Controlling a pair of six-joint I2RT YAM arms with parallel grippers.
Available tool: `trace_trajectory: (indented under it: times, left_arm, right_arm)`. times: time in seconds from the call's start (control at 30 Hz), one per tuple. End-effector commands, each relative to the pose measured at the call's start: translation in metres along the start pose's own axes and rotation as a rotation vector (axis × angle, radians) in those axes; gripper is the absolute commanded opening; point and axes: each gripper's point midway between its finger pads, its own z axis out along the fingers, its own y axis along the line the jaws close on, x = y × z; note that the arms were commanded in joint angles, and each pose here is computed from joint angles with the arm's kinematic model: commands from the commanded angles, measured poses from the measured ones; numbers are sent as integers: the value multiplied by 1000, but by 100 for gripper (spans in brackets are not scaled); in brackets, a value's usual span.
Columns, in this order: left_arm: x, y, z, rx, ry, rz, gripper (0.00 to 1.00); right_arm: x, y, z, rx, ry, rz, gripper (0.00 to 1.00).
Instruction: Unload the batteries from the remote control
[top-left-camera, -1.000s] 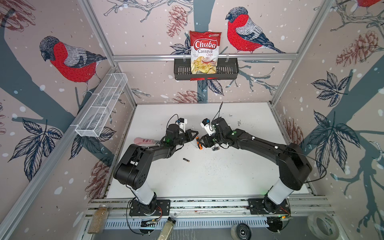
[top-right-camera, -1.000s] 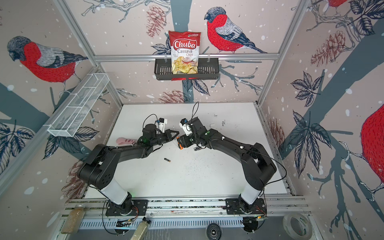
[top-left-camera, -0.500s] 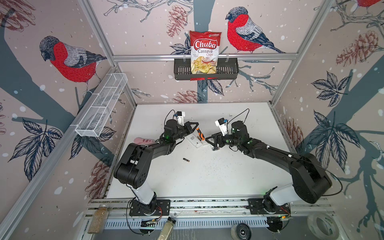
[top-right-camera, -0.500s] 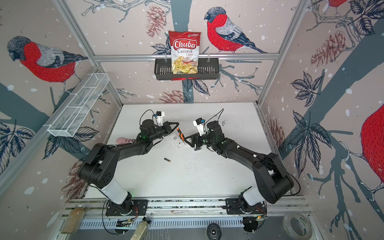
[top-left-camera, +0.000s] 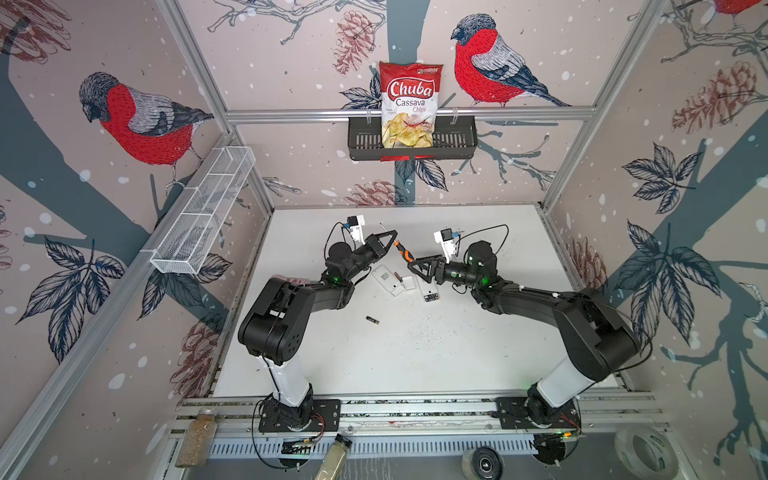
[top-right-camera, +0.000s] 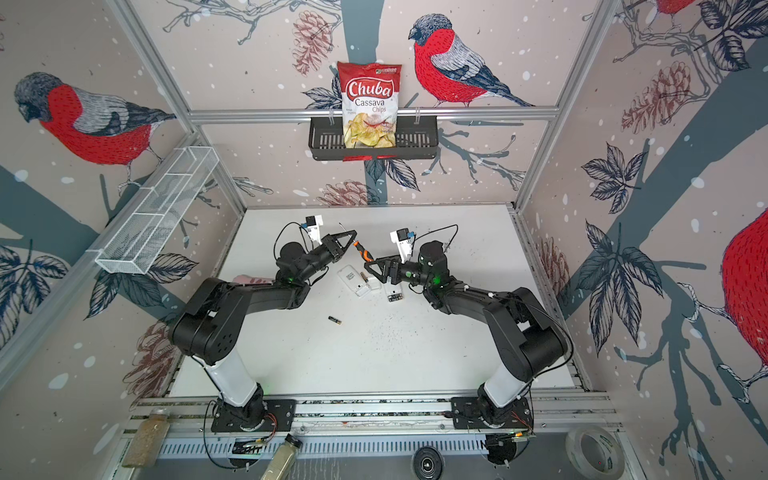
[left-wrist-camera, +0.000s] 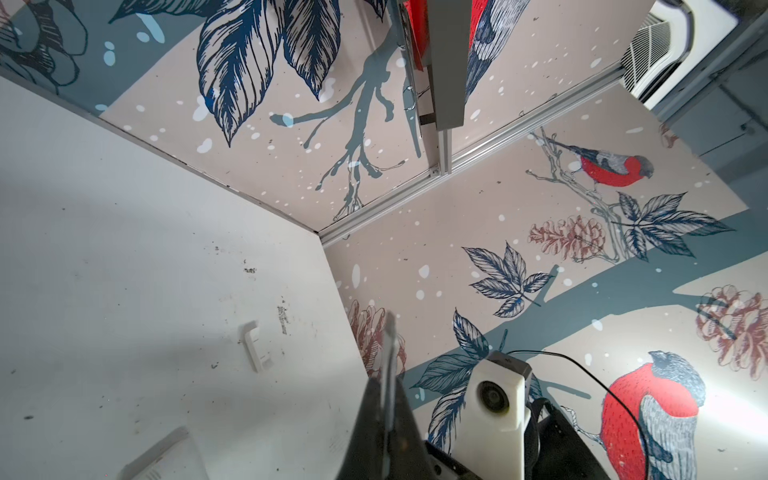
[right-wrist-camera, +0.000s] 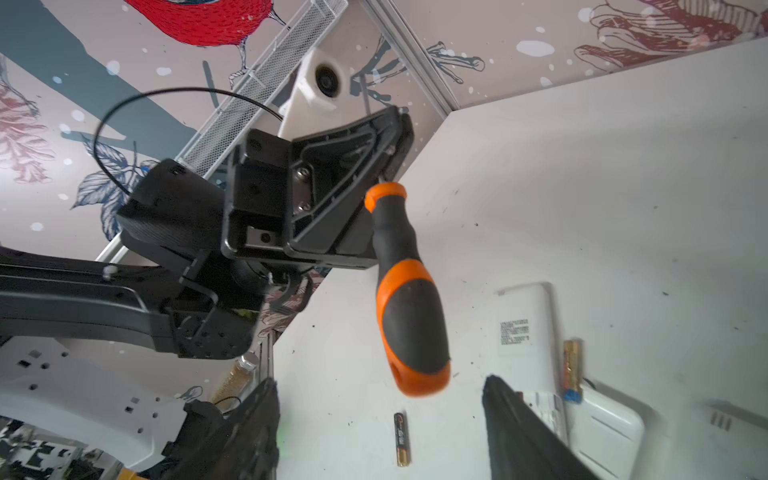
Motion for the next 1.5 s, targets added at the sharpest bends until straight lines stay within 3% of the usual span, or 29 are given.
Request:
trace_trajectory:
  times: [0.0,0.27,0.87,1.47]
  left_arm:
    - [-10,-30,0,146,-46,10,0]
    - [-11,-28,-2,190,-90,-9,0]
    - [-7,-26,-6,253,-186,-4,0]
    - [-19,-30,-22,200,-325,49,0]
  right_arm:
    - [-23,16,3,-99,-61,-25,77]
    - [-32,1,21,-152,-64,23,67]
    - [-35,-7,41,-255,-87,91,57]
    - [-24,-9,46,-280,-105,139,56]
